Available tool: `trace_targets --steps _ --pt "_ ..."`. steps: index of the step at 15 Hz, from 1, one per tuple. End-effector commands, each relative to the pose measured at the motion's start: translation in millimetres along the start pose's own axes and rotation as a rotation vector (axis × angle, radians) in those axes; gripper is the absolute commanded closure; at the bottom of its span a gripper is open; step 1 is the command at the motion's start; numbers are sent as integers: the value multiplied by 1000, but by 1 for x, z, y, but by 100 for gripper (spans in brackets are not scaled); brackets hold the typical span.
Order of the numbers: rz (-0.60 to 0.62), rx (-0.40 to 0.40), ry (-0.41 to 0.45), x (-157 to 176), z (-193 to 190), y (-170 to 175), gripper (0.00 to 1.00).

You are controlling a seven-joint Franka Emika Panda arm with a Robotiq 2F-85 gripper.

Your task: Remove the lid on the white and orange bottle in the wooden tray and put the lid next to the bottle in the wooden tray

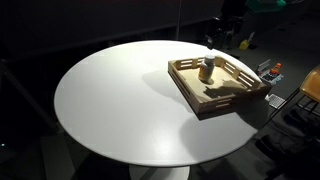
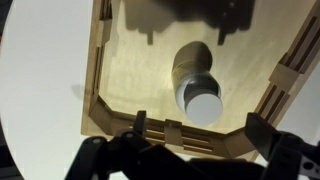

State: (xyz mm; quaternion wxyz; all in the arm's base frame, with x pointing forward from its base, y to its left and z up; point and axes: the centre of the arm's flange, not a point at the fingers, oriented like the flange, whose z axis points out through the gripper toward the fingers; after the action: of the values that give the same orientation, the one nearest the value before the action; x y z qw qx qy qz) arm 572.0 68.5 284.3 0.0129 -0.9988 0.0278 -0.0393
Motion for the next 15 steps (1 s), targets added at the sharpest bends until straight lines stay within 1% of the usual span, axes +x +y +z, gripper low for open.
trace_targets --steps 1,7,11,15 --pt "20 8 -20 21 18 -7 0" --pt "7 19 -32 31 37 -15 0" --pt "-8 19 -34 36 40 -22 0" --pt "-22 2 -32 37 38 -28 0"
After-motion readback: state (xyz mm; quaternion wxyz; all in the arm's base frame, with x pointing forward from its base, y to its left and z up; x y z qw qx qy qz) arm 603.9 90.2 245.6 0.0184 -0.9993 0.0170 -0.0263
